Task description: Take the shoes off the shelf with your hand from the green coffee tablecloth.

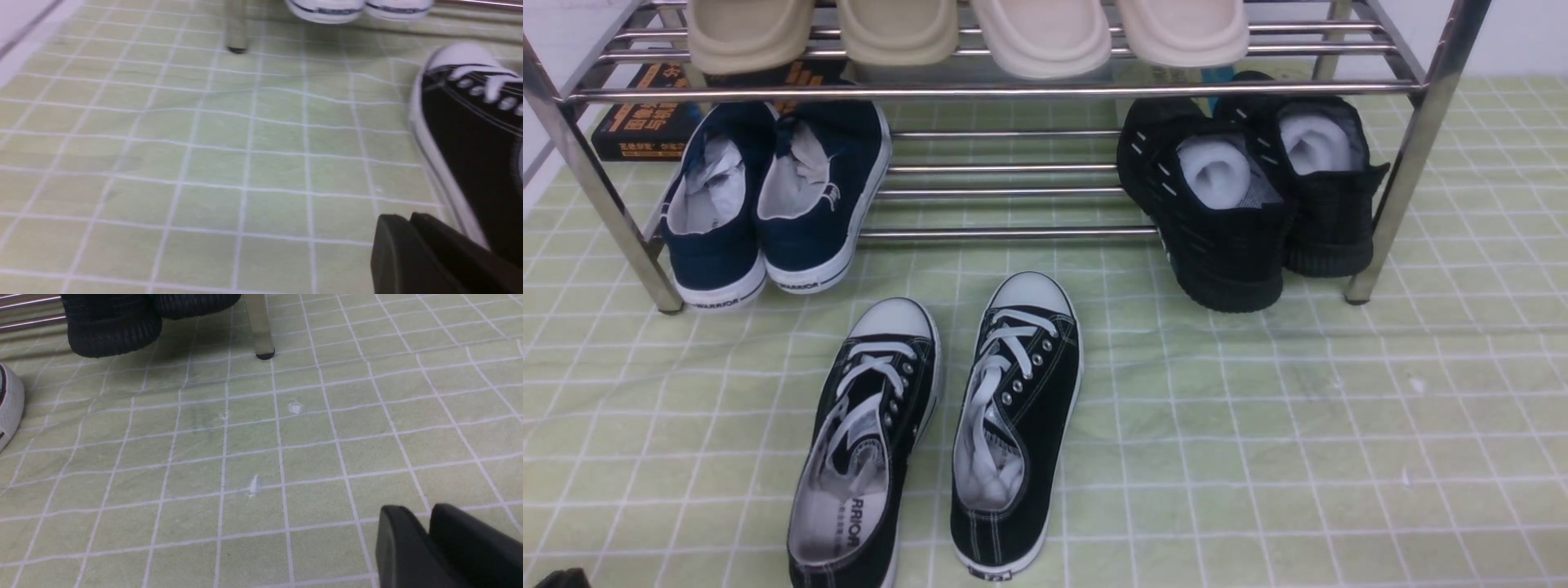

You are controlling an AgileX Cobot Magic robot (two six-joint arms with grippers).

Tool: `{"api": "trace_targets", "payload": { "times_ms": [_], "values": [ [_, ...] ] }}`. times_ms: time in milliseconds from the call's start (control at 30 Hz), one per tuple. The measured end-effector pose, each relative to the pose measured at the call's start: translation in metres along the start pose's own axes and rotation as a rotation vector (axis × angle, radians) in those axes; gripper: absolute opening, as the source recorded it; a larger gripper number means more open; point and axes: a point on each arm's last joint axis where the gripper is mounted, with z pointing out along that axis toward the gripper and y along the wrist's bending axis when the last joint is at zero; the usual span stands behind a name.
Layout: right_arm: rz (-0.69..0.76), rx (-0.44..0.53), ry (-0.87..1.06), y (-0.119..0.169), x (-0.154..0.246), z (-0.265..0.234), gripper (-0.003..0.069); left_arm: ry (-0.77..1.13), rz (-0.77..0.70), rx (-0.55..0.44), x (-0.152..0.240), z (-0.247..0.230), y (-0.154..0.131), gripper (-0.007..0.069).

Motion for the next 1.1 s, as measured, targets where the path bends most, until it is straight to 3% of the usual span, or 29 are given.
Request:
{"api": "trace_targets", "payload": {
  "times_ms": [433, 1100],
  "values": [
    [0.001, 0.0, 0.0, 0.0, 0.0, 0.0, 0.0137, 0.004, 0.02, 0.052, 0.0003, 0.0, -0.0028, 0.0074],
    [0.001, 0.0, 0.0, 0.0, 0.0, 0.0, 0.0164, 0.004, 0.021, 0.054, 0.0003, 0.0, -0.0029, 0.0097]
  ]
}}
